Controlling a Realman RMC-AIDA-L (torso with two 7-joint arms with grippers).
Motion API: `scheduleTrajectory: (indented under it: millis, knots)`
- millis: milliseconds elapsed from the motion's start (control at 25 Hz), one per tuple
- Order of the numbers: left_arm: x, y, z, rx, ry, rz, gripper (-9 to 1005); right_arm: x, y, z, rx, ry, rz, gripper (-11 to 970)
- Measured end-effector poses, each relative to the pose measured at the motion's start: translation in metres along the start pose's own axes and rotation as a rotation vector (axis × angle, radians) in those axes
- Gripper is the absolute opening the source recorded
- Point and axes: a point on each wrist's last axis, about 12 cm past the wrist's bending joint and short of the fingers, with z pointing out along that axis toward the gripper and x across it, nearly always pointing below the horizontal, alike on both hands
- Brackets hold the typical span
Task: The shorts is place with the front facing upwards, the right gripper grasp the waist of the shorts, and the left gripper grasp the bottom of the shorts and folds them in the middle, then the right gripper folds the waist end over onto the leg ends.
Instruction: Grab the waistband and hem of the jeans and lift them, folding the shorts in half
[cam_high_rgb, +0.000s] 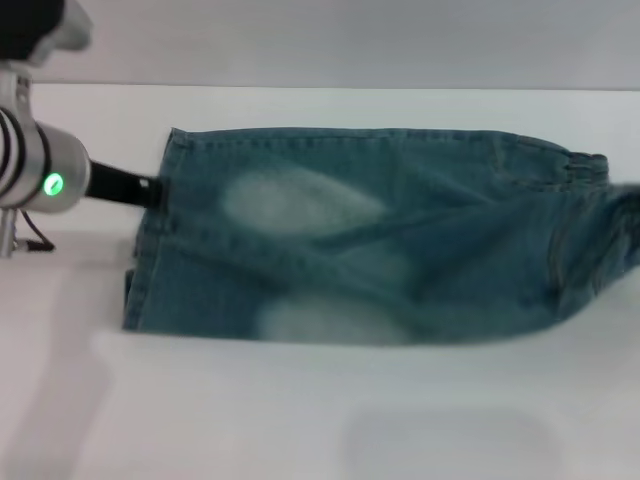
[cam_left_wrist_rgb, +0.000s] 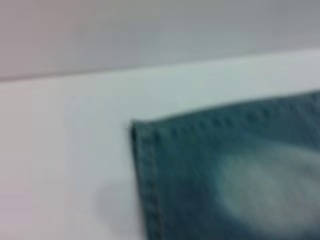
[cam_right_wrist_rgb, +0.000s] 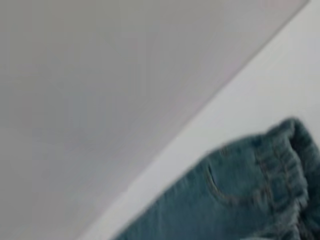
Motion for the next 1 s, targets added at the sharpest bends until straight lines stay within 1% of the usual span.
scheduleTrajectory:
  millis: [120,240,400,480,680,760,1000]
  knots:
    - [-0.006,0.007,-0.001,-0.009,-0.045,-0.016,1,-0.006,-0.003,0.004,-0.056,-0.083,0.062,7]
    - [-0.013,0.014,-0.003,-0.019,-0.09,-0.027,1,-0.009,-0.008,0.007,-0.087,-0.138,0.111,7]
    - [-0.018,0.02,-0.002,-0.024,-0.14,-0.044,1,-0.001,-0.024,0.014,-0.129,-0.234,0.231,7]
    - [-0.02,0.021,-0.001,-0.02,-0.161,-0.053,1,0.002,-0.028,0.019,-0.148,-0.263,0.262,7]
    - [-0.026,0.019,0.005,0.01,-0.196,-0.056,2,-0.003,-0.022,0.028,-0.189,-0.301,0.262,7]
    - [-0.029,0.018,0.007,0.022,-0.212,-0.052,2,-0.005,-0.02,0.031,-0.225,-0.333,0.284,8]
    - [-0.035,0.016,0.008,0.047,-0.251,-0.055,2,-0.012,-0.015,0.03,-0.269,-0.38,0.301,9]
